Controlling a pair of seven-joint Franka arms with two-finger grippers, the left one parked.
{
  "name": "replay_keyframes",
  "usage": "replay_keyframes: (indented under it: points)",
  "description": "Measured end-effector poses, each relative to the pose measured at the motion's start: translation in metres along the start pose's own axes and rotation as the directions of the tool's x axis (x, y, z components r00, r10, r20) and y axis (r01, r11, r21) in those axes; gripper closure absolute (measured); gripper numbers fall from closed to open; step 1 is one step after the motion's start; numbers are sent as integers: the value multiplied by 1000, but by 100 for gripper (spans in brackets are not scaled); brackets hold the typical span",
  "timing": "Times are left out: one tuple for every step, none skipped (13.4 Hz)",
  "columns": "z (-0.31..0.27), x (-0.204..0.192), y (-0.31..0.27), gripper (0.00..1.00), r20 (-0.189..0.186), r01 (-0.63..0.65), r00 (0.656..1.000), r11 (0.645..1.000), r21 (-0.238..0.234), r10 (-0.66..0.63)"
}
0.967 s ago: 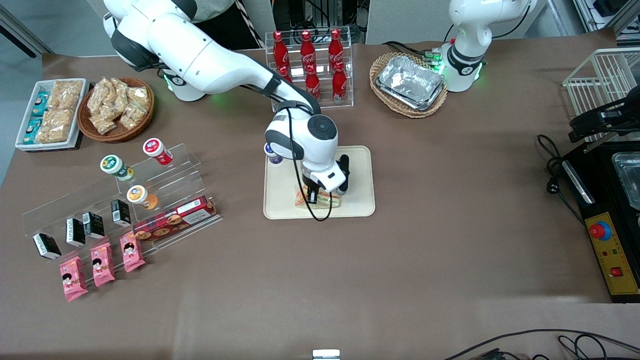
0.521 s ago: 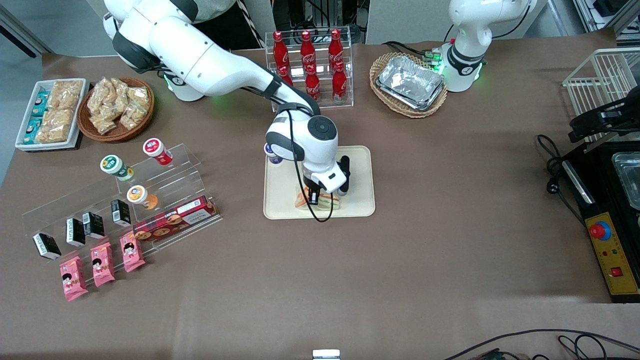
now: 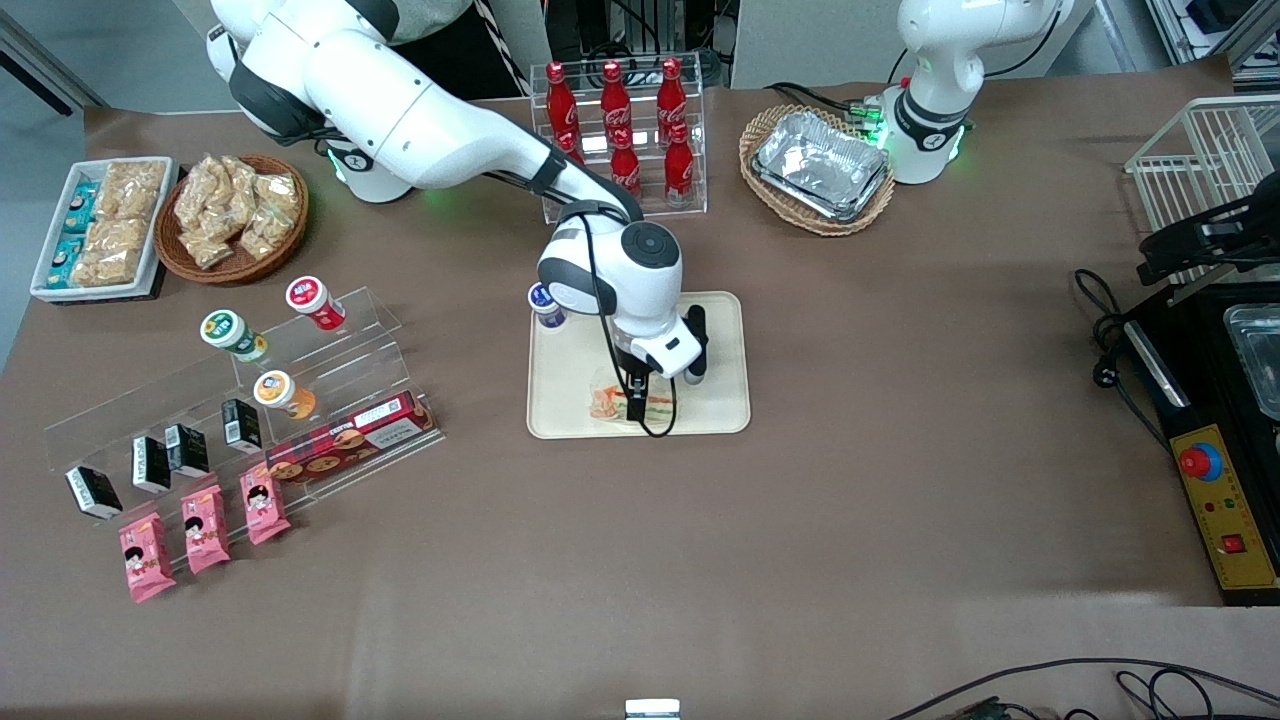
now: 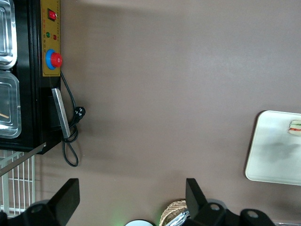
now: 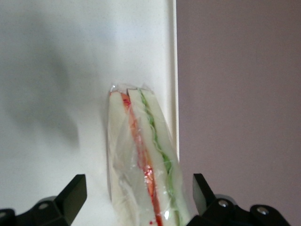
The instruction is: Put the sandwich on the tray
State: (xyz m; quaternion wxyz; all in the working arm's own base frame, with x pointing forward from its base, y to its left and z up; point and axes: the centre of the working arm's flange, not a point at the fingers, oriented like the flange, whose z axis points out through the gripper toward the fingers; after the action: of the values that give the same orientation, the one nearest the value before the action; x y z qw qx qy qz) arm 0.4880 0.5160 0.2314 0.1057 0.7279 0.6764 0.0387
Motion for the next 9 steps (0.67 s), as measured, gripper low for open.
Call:
replay_keyframes:
  points:
    - [0,0,0,0,-3,2,1000,1000,-4,-2]
    - [-1,1,1,0,-6,1,1000,1000,-5,-1]
    - [-4,2,2,0,-11,-1,1000,1000,-8,1]
    - [-9,2,5,0,-18,-5,1000,1000,-15,5]
    - [-18,3,9,0,-31,-18,999,1000,-19,17]
    - [-31,1,15,0,-49,-46,998,999,-10,46]
    - [-47,-3,23,0,-61,-80,995,997,2,80]
    - [-66,-11,35,0,-67,-108,992,994,13,109]
    - [-86,-24,49,0,-71,-135,988,991,27,136]
